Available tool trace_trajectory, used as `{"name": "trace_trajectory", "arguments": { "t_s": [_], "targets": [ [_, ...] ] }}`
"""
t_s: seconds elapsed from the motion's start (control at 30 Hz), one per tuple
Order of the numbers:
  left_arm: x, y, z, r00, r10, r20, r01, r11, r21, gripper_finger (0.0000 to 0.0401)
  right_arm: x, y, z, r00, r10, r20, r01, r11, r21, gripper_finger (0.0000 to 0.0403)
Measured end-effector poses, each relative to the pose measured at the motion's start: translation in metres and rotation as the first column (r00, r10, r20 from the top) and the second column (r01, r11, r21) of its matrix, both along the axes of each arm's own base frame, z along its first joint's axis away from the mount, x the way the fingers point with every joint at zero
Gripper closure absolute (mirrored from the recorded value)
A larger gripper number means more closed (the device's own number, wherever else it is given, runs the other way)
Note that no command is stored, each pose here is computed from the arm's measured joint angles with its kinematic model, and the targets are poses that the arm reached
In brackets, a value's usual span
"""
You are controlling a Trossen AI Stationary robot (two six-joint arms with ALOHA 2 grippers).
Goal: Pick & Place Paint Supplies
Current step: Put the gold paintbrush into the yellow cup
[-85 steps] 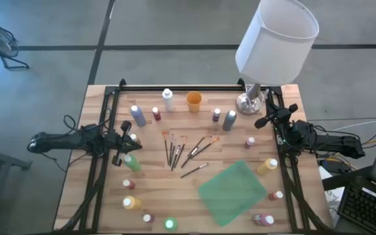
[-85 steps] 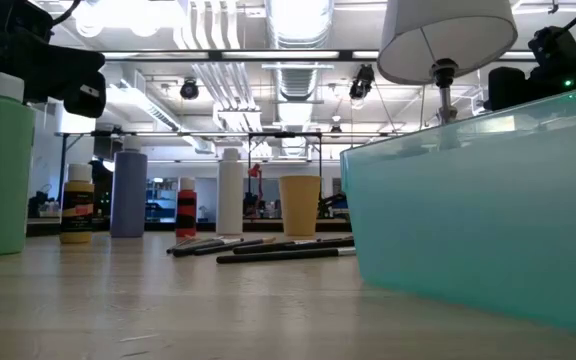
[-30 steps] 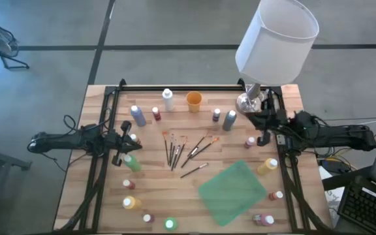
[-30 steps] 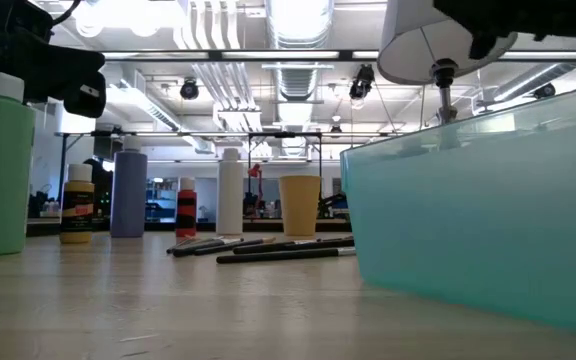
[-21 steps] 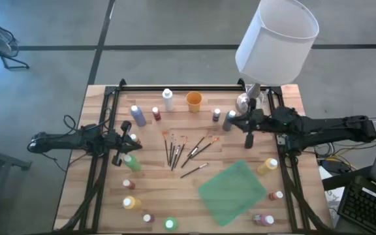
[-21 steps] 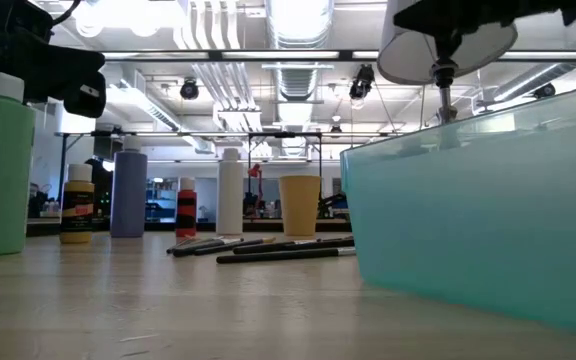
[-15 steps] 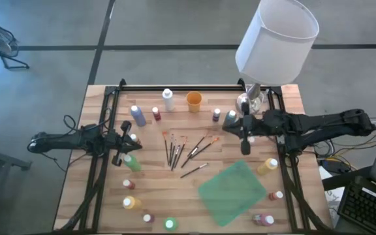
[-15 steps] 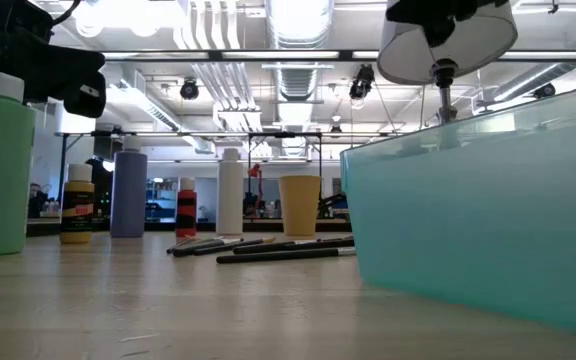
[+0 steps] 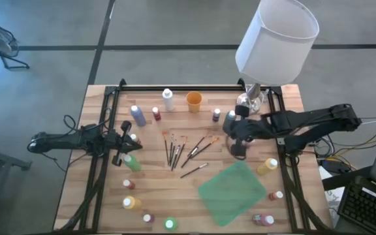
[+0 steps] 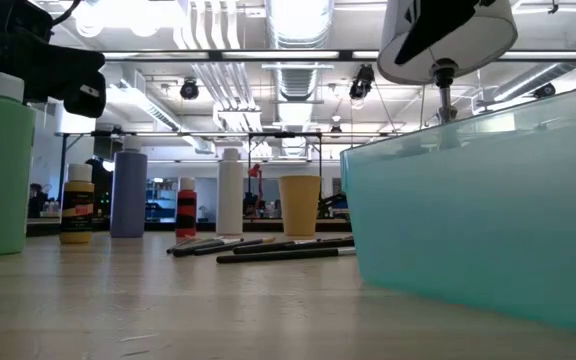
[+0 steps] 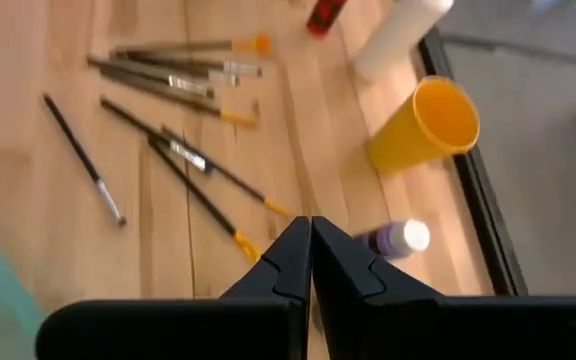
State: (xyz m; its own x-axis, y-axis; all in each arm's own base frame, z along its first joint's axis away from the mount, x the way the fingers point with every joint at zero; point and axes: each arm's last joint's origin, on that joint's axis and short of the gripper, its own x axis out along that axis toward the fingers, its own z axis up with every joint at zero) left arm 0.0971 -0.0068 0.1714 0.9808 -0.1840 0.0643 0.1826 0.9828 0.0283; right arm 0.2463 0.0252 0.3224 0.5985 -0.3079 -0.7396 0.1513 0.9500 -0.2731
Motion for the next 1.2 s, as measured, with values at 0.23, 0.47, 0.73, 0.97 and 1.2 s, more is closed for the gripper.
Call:
{"name": "trace_trajectory", "arguments": {
  "t_s": [0.23,0.47,0.73,0.97,1.2],
  "targets": [
    [0.0,0.0,0.0,1.0,0.0,-0.002,0.0,1.0,0.0,0.0387,0.028,0.0,0.0,0.981,-0.015,-0.193,0.011,1.0,-0.025,0.0368],
    [0.0,0.0,0.0,1.0,0.0,-0.003,0.0,1.0,0.0,0.0387,0.052,-0.011,-0.017,0.931,0.007,-0.364,-0.035,0.997,-0.072,0.0281],
    [0.0,0.0,0.0,1.0,0.0,-0.003,0.0,1.0,0.0,0.0387,0.068,-0.025,-0.046,0.867,0.038,-0.496,-0.096,0.991,-0.091,0.0219],
    [0.0,0.0,0.0,1.0,0.0,-0.002,0.0,1.0,0.0,0.0387,0.078,-0.029,-0.064,0.834,0.041,-0.551,-0.103,0.991,-0.082,0.0207],
    [0.0,0.0,0.0,1.0,0.0,-0.002,0.0,1.0,0.0,0.0387,0.087,-0.03,-0.084,0.793,0.102,-0.601,-0.144,0.989,-0.023,0.0225]
  ]
}}
